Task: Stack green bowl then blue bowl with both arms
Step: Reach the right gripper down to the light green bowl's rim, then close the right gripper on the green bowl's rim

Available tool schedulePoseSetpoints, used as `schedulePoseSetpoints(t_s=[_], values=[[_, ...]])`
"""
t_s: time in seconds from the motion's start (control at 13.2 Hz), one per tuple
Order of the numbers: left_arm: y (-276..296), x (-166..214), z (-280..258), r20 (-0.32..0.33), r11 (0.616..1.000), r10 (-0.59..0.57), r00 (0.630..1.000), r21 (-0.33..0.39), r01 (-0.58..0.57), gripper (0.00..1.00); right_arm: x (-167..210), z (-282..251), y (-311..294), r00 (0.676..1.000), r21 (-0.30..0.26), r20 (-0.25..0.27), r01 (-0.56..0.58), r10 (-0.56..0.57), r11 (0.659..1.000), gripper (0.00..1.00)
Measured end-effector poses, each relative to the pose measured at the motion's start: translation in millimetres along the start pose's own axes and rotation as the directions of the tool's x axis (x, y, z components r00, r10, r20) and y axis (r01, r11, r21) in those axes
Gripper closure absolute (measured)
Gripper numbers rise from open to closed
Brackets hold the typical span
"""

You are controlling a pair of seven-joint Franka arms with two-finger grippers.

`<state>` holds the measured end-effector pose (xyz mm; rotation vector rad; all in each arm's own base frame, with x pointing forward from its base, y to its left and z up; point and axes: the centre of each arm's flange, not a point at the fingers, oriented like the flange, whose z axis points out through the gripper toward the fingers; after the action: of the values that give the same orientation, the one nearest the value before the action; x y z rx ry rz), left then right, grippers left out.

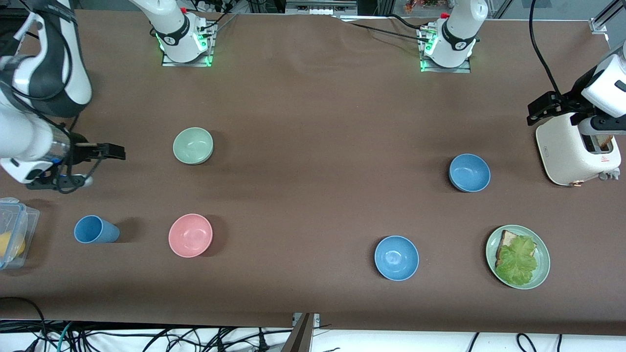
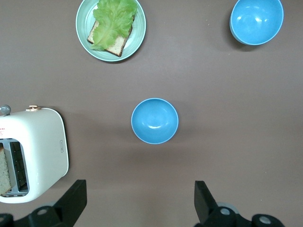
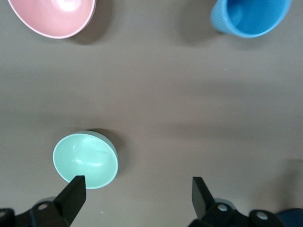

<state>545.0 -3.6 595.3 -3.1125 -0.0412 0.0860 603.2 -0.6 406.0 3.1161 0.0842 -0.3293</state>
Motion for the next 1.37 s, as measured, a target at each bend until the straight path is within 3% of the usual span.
schedulePoseSetpoints(t_s=[0.53,1.21,1.29,1.37], values=[[0,0,0,0.0,1.0,0.0,1.0,0.0,0.0,0.0,-48,136,-47,0.997,0.007,-0.039,-0.064,0.064,0.998,0.01],[0,-1,1,0.005,1.0,0.0,1.0,0.0,0.0,0.0,-92,221,-47,0.992,0.006,-0.116,-0.058,0.058,0.998,0.01],[0,-1,1,0.005,1.0,0.0,1.0,0.0,0.0,0.0,-95,227,-47,0.991,0.005,-0.118,-0.057,0.057,0.998,0.06],[0,-1,1,0.005,1.0,0.0,1.0,0.0,0.0,0.0,-96,232,-47,0.992,0.005,-0.116,-0.057,0.057,0.998,0.19]])
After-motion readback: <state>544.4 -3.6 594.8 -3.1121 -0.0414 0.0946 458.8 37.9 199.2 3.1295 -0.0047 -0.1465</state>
